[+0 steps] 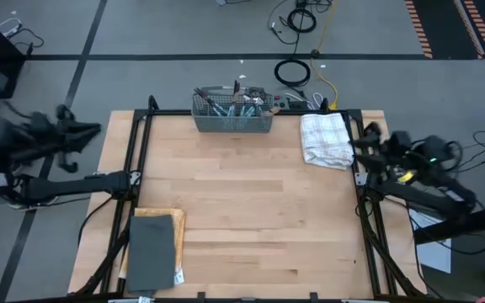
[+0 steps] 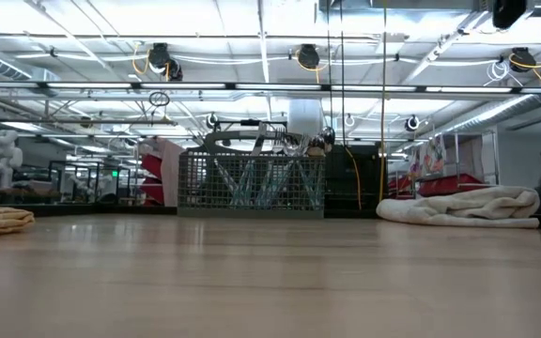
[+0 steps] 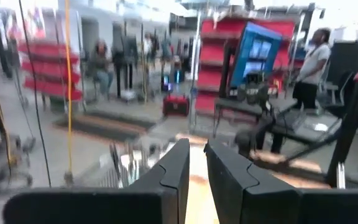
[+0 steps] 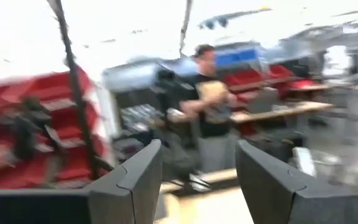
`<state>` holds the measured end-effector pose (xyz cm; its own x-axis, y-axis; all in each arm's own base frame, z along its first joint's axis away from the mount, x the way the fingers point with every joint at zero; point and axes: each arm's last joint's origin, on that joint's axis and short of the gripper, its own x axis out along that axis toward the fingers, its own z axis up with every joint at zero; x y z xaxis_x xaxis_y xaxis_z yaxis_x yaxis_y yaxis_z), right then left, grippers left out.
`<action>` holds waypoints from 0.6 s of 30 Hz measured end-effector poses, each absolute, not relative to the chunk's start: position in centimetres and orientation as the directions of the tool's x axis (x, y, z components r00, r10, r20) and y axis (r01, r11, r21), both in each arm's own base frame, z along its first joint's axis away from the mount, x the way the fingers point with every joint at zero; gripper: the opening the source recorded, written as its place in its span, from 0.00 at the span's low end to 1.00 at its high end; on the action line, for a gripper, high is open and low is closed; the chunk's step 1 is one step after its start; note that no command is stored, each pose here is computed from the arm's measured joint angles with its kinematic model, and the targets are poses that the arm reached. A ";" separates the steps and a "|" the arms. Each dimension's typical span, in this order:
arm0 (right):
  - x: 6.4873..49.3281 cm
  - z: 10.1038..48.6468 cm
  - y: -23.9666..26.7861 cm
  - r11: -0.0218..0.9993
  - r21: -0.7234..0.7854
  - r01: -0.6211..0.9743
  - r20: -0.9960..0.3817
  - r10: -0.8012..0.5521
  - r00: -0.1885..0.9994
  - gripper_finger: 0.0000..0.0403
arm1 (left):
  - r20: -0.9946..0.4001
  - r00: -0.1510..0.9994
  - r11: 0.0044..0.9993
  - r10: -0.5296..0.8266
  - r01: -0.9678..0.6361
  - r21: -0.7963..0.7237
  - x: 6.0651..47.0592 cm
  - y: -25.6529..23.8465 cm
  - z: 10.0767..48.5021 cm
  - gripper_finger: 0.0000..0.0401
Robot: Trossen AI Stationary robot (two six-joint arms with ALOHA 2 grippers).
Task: Sort silverware
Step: Return to Home Position
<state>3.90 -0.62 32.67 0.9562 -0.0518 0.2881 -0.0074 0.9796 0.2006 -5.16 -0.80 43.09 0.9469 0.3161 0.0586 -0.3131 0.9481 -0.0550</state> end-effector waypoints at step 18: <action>7.5 22.6 -0.8 0.919 -0.058 -0.389 0.486 0.367 0.793 0.47 | -0.036 0.993 0.981 0.117 -0.121 -0.153 1.0 -0.1 29.9 0.15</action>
<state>7.51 -0.81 22.64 0.7935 0.3668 0.4857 -0.3892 0.9193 -0.0585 0.96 -0.08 29.86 0.9925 0.1166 -0.0363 -0.1208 0.9809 -0.1526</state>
